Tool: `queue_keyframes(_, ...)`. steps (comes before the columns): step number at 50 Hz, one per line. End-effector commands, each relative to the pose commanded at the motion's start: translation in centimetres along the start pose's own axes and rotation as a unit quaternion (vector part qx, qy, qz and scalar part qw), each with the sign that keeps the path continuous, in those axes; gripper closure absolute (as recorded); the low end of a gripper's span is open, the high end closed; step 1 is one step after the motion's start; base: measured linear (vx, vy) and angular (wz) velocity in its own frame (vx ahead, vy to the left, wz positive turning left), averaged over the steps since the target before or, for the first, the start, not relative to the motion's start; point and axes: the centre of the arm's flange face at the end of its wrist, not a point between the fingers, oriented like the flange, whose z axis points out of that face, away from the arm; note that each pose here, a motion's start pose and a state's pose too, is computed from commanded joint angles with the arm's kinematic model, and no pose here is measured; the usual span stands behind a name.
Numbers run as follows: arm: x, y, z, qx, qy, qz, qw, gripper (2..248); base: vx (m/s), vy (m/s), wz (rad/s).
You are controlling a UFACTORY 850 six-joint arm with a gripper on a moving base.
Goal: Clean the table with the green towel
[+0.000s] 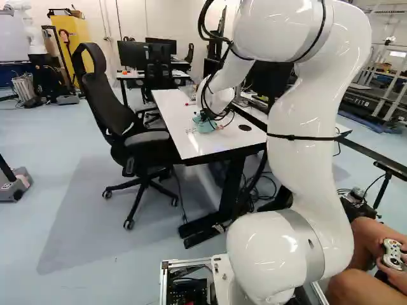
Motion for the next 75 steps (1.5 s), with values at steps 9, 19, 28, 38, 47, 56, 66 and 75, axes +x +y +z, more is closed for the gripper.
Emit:
queue_keyframes(9,0.0,0.0,0.0,0.0,0.0,0.0,1.0,197,0.0,0.0,0.0)
queue_keyframes(19,0.0,0.0,0.0,0.0,0.0,0.0,1.0,197,0.0,0.0,0.0)
queue_keyframes(28,-0.04,0.0,0.0,0.0,-0.002,0.0,1.0,197,0.0,0.0,0.0)
queue_keyframes(38,-0.11,0.0,0.0,0.0,-0.006,0.0,1.0,197,0.0,0.0,0.0)
queue_keyframes(47,-0.19,0.0,0.0,0.0,-0.011,0.0,0.9999,197,0.0,0.0,0.0)
queue_keyframes(56,-0.27,0.0,0.0,0.0,-0.015,0.0,0.9999,197,0.0,0.0,0.0)
queue_keyframes(66,-0.35,0.0,-0.01,0.0,-0.02,0.0,0.9998,197,0.0,0.0,0.0)
queue_keyframes(75,-0.43,0.0,-0.01,0.0,-0.024,0.0,0.9997,197,0.0,0.0,0.0)
